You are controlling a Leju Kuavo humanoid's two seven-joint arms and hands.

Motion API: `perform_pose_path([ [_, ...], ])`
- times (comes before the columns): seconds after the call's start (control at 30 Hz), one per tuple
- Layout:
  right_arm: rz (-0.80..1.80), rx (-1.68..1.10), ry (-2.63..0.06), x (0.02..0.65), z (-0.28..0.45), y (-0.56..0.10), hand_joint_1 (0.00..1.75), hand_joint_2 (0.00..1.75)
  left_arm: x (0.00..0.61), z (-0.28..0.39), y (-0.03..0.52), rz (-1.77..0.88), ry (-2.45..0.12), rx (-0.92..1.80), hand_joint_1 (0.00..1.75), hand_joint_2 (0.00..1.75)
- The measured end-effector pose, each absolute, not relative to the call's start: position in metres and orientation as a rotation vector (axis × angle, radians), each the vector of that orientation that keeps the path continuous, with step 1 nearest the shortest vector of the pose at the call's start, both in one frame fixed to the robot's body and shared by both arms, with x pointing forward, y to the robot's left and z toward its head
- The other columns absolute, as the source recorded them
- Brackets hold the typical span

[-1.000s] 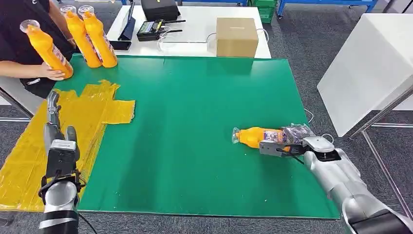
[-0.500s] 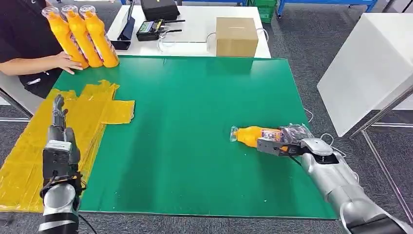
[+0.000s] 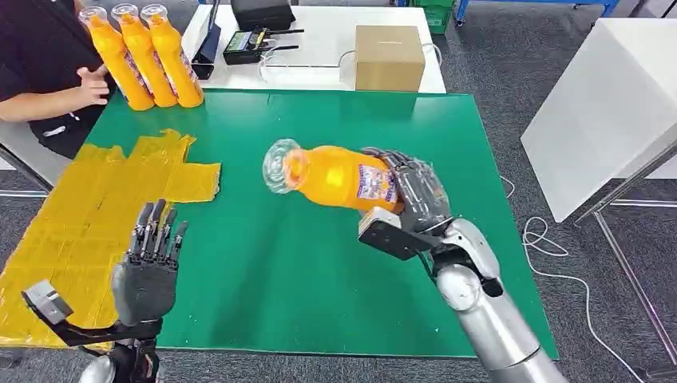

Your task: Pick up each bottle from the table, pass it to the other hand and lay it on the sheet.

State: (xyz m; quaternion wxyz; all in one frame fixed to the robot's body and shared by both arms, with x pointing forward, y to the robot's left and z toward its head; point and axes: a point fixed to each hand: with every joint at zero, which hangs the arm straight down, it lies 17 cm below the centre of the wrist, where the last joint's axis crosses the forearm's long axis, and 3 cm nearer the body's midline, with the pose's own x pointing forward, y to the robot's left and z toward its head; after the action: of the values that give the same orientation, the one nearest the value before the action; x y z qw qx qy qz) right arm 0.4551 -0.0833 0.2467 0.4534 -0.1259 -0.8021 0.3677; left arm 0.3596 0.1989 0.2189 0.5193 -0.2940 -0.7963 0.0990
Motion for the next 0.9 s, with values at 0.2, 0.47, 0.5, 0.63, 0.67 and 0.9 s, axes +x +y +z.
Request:
perform_pose_path([
  [0.2,0.911,-0.189,-2.034,0.430,0.257,-0.035,1.75,1.75,0.349,0.233,0.172,0.212,-1.913,-0.803,0.00,1.75],
  [0.47,0.973,-0.044,-2.001,0.419,0.251,0.024,1.75,1.75,0.342,0.245,0.158,0.216,-1.915,-0.909,0.00,1.75],
  [0.5,0.984,-0.034,-1.992,0.419,0.249,0.031,1.75,1.75,0.342,0.246,0.156,0.215,-1.916,-0.914,0.00,1.75],
  [0.63,1.005,-0.014,-1.977,0.418,0.246,0.045,1.75,1.75,0.340,0.250,0.152,0.208,-1.919,-0.928,0.00,1.75],
  [0.67,1.008,-0.012,-1.975,0.418,0.245,0.047,1.75,1.75,0.340,0.250,0.152,0.209,-1.919,-0.930,0.00,1.75],
  [0.9,1.027,-0.007,-1.962,0.419,0.241,0.053,1.75,1.75,0.340,0.250,0.151,0.208,-1.919,-0.933,0.00,1.75],
])
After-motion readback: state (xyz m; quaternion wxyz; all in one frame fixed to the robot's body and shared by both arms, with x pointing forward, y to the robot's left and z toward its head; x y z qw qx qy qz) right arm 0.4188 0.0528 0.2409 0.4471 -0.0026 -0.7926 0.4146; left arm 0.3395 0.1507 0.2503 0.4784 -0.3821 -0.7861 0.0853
